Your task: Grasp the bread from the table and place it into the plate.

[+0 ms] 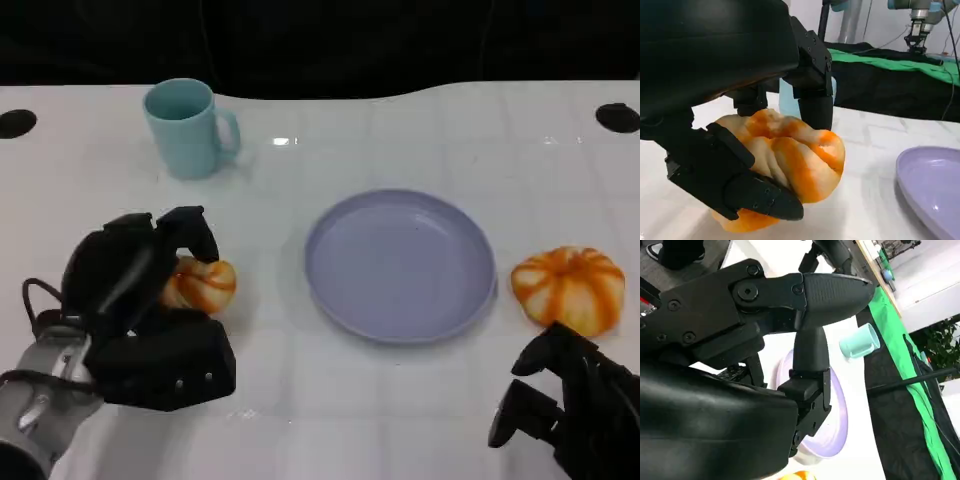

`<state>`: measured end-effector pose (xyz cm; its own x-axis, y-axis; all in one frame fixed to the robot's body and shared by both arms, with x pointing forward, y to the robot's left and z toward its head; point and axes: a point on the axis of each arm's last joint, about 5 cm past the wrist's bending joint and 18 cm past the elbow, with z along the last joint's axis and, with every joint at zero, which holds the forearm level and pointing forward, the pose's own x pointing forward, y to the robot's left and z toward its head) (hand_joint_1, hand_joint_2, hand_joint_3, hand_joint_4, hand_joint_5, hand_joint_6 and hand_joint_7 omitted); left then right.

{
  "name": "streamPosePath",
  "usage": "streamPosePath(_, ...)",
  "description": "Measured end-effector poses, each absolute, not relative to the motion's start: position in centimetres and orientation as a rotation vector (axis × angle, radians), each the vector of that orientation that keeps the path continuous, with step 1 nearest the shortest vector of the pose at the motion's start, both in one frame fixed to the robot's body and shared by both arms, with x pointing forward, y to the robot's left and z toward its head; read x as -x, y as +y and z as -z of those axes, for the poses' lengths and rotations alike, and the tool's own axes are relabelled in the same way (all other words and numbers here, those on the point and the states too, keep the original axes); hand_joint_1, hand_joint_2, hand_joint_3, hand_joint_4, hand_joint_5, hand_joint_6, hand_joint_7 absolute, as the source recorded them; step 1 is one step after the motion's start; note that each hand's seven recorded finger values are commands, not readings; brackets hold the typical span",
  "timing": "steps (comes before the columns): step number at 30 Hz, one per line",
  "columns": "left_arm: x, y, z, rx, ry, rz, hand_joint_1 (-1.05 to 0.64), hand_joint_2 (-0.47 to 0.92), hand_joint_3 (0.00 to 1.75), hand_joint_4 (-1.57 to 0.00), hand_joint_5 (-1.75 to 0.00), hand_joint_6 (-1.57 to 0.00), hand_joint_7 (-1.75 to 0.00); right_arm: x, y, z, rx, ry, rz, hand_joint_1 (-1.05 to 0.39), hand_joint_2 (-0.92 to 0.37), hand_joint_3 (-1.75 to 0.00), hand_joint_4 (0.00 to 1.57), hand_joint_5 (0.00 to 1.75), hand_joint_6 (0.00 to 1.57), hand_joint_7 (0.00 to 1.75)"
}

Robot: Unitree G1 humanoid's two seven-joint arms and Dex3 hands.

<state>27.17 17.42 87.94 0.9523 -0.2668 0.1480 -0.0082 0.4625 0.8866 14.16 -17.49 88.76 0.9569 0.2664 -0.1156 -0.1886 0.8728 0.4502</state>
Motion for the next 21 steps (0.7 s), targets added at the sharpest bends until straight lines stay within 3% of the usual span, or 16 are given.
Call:
streamPosePath(3, -27.3, 17.3, -88.5, -1.049, -0.282, 0.168, -0.15, 0.51, 1.12, -0.86, -1.75, -0.70, -1.75, -14.2, -17.5, -88.7, -0.452, 0.177, -0.239, -0.53, -0.92, -0.44, 0.66, 1.75, 0.47, 1.66)
streamPosePath(12, -28.3, 16.5, -90.4, -0.997, -0.372, 0.207, -0.17, 0.51, 1.13, -0.83, -1.75, -0.68, -1.75, -14.2, -17.4, -88.7, -0.449, 0.181, -0.239, -0.53, -0.92, -0.43, 0.65, 1.75, 0.45, 1.66)
streamPosePath(21, -29.2, 14.6, -91.8, -0.948, -0.439, 0.241, -0.11, 0.50, 1.01, -0.85, -1.75, -0.63, -1.75, -14.1, -17.4, -88.6, -0.452, 0.182, -0.240, -0.52, -0.92, -0.45, 0.64, 1.75, 0.41, 1.69)
